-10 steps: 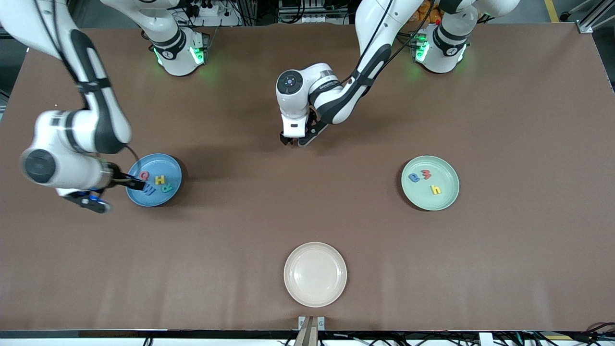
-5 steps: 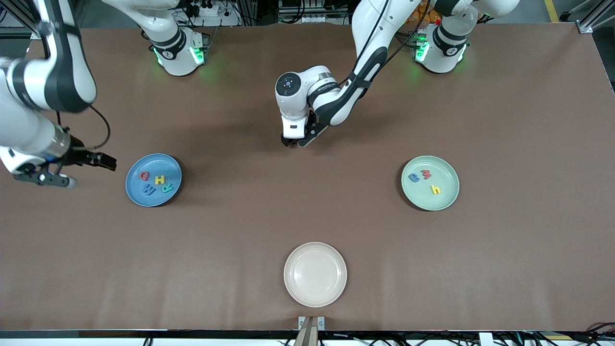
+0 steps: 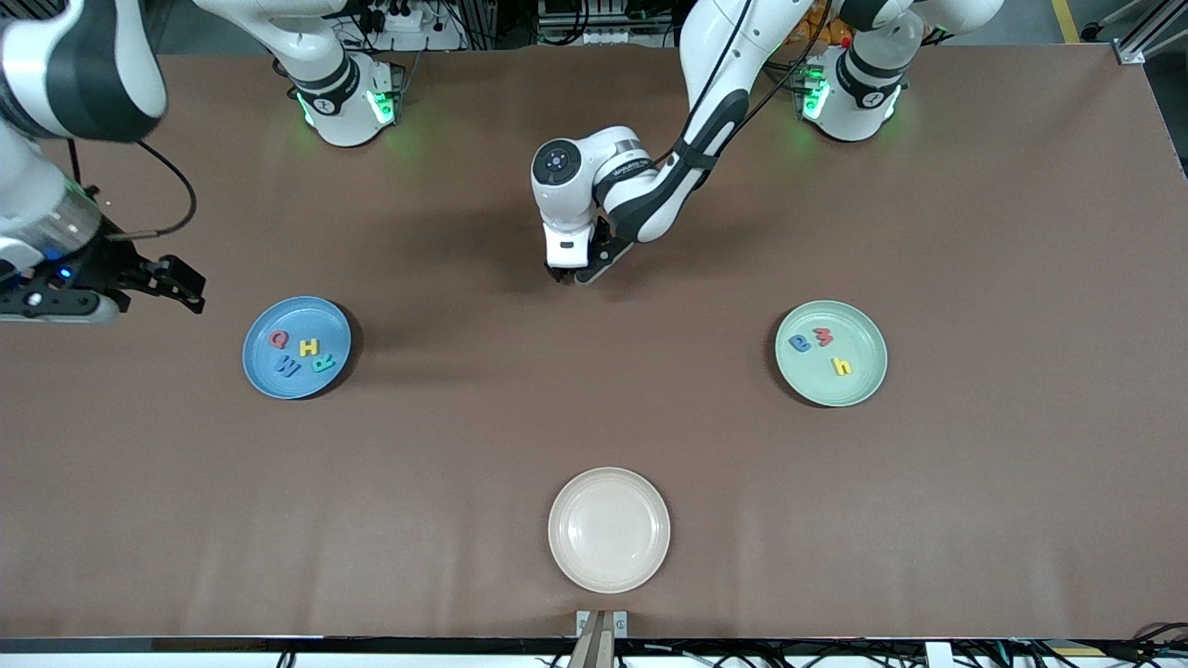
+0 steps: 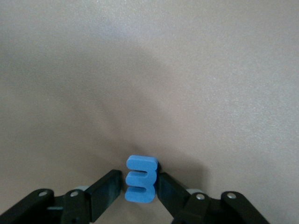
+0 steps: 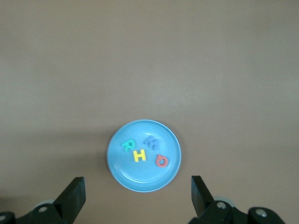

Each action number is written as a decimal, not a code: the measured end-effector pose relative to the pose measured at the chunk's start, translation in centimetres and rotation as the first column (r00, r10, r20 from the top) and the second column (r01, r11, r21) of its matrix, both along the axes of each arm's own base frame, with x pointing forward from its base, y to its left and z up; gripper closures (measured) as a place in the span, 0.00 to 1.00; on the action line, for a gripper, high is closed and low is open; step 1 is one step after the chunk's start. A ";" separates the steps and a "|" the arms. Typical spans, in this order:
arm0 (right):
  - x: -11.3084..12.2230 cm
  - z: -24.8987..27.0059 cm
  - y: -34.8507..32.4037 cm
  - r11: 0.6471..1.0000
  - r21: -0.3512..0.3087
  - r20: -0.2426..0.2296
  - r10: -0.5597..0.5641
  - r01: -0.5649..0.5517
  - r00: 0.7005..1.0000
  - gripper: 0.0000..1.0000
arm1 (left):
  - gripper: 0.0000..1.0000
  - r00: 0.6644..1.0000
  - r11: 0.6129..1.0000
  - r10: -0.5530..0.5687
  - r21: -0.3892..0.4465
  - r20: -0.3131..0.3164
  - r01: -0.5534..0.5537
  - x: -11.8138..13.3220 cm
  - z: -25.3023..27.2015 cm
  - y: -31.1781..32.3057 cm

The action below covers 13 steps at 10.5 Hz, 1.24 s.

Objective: Sort uppercase to blue plate, lowercase to green plate
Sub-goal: 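Grasp the blue 3 with the left gripper while the right gripper withdraws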

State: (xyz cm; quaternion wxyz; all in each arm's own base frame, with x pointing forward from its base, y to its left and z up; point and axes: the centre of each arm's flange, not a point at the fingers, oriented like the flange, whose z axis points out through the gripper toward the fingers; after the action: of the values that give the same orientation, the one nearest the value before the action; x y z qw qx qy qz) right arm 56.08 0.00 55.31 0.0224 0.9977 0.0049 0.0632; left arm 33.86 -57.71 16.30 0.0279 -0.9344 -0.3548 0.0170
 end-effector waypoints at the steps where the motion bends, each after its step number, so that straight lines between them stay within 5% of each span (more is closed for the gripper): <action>1: 0.1 2.7 0.5 1.000 0.003 0.018 0.027 -0.027 0.999 0.00 | 0.65 1.000 1.000 0.000 0.000 0.000 0.000 0.0 0.0 0.0; 6: -0.3 10.3 -0.2 0.993 0.060 0.080 0.098 -0.103 0.992 0.00 | 0.66 1.000 1.000 -0.001 -0.001 0.002 0.001 0.2 0.1 0.0; 11: -1.9 9.9 -2.6 0.996 0.085 -0.050 0.019 -0.015 0.999 0.00 | 0.66 1.000 1.000 0.019 -0.012 0.019 -0.019 2.2 0.8 0.7; 13: -2.0 9.9 -2.4 0.996 0.088 -0.067 0.013 -0.007 0.998 0.00 | 0.72 1.000 1.000 0.021 -0.006 0.019 -0.021 2.8 1.4 1.1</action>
State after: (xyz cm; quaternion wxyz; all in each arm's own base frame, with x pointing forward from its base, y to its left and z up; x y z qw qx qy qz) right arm 54.04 -2.42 65.17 -0.0218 0.9993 0.0079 0.0297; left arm 36.67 -56.61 17.72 0.0214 -0.9309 -0.3646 0.0092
